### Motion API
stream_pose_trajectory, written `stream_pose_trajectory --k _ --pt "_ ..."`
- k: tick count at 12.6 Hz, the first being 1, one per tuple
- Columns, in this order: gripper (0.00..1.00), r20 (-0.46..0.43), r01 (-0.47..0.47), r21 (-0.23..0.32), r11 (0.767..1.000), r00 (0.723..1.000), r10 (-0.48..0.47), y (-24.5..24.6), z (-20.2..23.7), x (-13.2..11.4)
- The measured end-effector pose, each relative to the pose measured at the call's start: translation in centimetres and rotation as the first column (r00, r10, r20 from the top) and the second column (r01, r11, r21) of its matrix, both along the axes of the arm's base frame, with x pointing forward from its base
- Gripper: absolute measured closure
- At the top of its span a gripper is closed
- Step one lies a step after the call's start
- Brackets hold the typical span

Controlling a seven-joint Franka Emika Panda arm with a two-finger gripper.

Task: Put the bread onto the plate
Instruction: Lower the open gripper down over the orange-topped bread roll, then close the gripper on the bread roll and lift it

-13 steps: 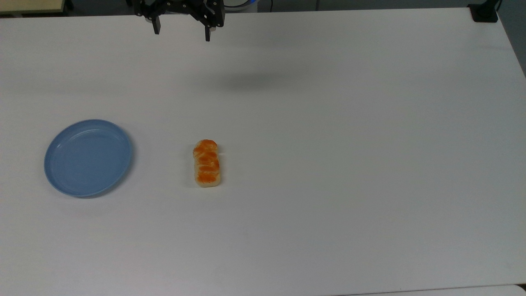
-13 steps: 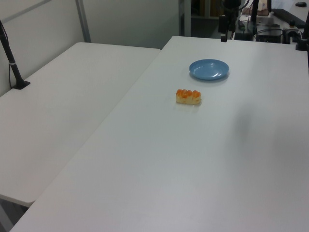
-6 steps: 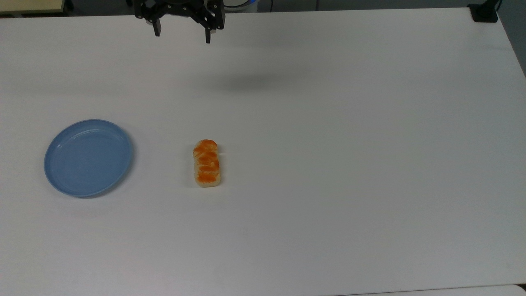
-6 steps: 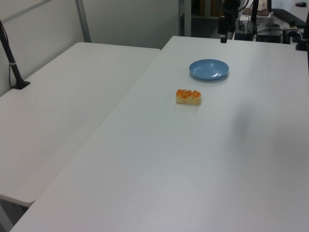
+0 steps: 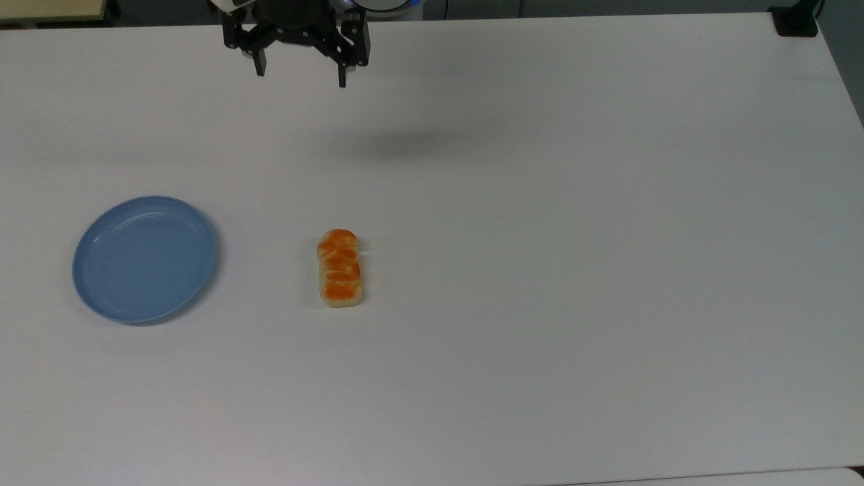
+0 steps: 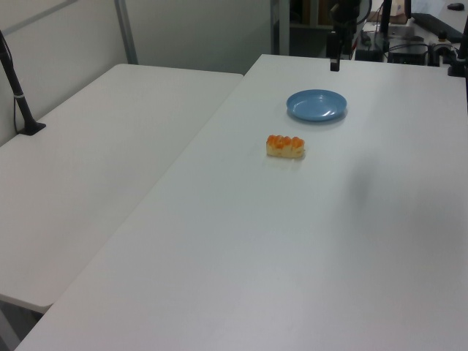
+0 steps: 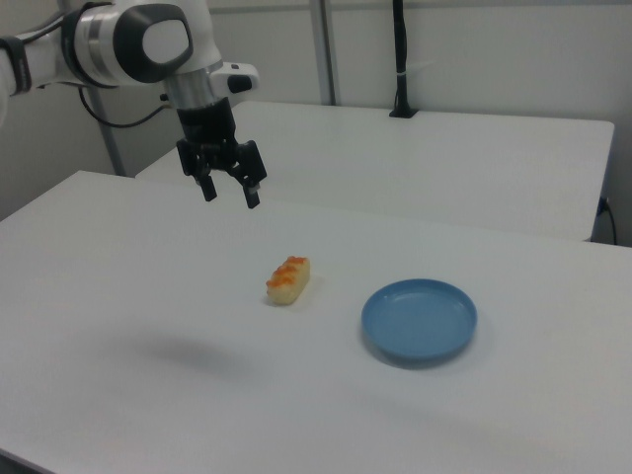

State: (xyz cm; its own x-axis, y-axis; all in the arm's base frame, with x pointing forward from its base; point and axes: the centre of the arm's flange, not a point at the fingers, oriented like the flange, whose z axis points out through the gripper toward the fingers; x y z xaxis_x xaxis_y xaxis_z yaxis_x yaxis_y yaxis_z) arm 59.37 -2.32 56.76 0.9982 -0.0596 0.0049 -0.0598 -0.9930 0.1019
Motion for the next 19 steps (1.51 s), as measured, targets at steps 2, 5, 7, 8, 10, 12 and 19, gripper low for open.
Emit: stream_pose_trajectory --k 2,5,7,8,10,12,19 --pt "0.0 0.022 0.0 -0.003 1.0 1.0 0.0 -0.6 -0.8 0.9" --pt "0.0 0.05 -0.016 -0.012 1.0 0.999 0.016 -2.5 -3.3 2.8" --pt "0.0 0.061 -0.031 -0.02 0.999 0.998 0.032 -3.9 -5.0 3.9" --pt "0.0 0.061 -0.045 -0.024 0.999 0.997 0.047 -4.5 -6.6 4.7" --pt "0.0 0.059 -0.06 -0.027 0.998 0.996 0.061 -4.6 -9.2 5.8" --pt "0.0 0.044 -0.086 -0.026 0.996 0.995 0.088 -3.3 -13.1 7.3" --pt "0.0 0.035 -0.064 -0.02 0.998 0.997 0.064 3.2 -21.2 9.5"
